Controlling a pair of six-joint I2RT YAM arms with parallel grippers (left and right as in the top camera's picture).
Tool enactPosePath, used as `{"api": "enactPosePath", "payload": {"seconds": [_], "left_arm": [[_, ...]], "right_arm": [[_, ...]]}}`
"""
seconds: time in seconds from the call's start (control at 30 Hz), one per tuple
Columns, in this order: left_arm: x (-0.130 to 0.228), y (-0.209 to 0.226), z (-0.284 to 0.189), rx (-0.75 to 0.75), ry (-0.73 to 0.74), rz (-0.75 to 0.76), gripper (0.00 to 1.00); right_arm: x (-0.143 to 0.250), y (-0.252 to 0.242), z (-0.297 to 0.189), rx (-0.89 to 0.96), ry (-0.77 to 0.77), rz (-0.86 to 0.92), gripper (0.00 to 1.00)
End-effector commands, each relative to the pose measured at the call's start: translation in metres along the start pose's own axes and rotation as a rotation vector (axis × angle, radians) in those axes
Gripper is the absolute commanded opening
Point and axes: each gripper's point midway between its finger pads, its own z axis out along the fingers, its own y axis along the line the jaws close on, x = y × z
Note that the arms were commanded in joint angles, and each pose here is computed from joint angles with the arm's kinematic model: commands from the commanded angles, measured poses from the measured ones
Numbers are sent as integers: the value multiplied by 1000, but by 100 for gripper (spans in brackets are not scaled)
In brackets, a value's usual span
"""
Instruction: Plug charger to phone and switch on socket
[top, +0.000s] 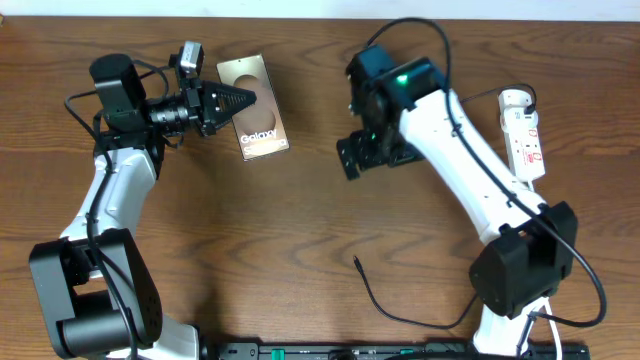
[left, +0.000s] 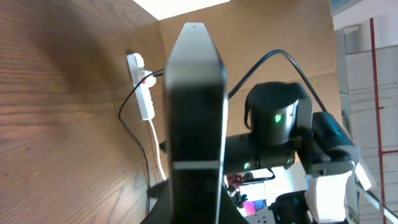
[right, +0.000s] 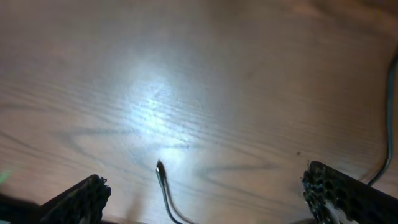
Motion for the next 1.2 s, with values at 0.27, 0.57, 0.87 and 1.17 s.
{"api": "enactPosePath", "payload": {"seconds": [0.27, 0.57, 0.87, 1.17], "left_arm": [[16, 6, -1, 19, 28, 66, 7], [15, 7, -2, 18, 22, 85, 7], [15, 7, -4, 17, 19, 99, 8], [14, 7, -4, 17, 18, 107, 7]], "right_arm": [[47, 43, 53, 42, 54, -78, 99], [93, 51, 37, -82, -135, -21, 99], [131, 59, 82, -146, -189, -9, 96], [131, 53, 110, -143, -229, 8, 93]]}}
